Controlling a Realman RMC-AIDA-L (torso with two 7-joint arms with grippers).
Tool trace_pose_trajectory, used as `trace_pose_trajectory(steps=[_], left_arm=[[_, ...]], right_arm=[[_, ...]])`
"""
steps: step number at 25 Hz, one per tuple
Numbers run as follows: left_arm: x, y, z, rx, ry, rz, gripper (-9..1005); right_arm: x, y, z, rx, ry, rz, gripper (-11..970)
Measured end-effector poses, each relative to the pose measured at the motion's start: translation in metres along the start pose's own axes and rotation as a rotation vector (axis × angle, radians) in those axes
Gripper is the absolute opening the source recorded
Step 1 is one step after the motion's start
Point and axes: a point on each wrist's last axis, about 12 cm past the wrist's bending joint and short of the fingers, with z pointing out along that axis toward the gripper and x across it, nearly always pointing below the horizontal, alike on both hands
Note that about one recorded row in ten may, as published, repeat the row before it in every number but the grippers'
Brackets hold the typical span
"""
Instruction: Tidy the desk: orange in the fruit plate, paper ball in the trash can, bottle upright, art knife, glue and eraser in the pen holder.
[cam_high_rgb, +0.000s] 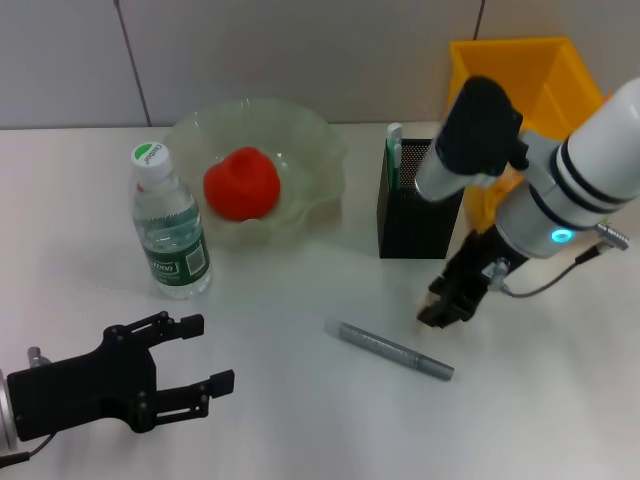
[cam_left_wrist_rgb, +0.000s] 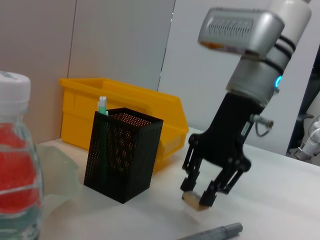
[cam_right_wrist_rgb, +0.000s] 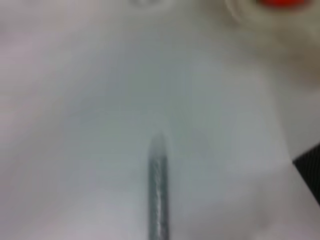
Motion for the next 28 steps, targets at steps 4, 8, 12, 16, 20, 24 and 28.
trace_pose_trajectory(steps=[4,8,12,16,20,24,28], left_arm=[[0.001,0.0,-0.001,0.0,0.0,-0.001,846],[0.0,-0.001,-0.001,0.004,-0.002,-0.002,846],[0.0,-0.002,-0.001,0.01,-0.006,-0.003,846],[0.0,-0.002,-0.001,0.01,-0.006,-0.003,846],[0.0,-0.003,-0.001,0.013,-0.008,-0.003,846],[0.0,-0.003,-0.002,0.018,-0.011,-0.005,846],[0.0,-0.004,-0.002,0.019,-0.011,-0.006,846]], right_arm=[[-0.009,0.003,-0.022,-0.01,-0.054,0.004,391],[-0.018,0.002,-0.054,0.028,-0.134,0.039,392],[-0.023,-0.005,-0.084,0.081,-0.221,0.102,387],[-0.02,-0.017,-0.099,0.127,-0.284,0.167,385],[-0.015,-0.03,-0.096,0.163,-0.291,0.22,385],[-0.016,-0.039,-0.084,0.203,-0.272,0.236,386],[-0.02,-0.043,-0.075,0.22,-0.273,0.239,386]])
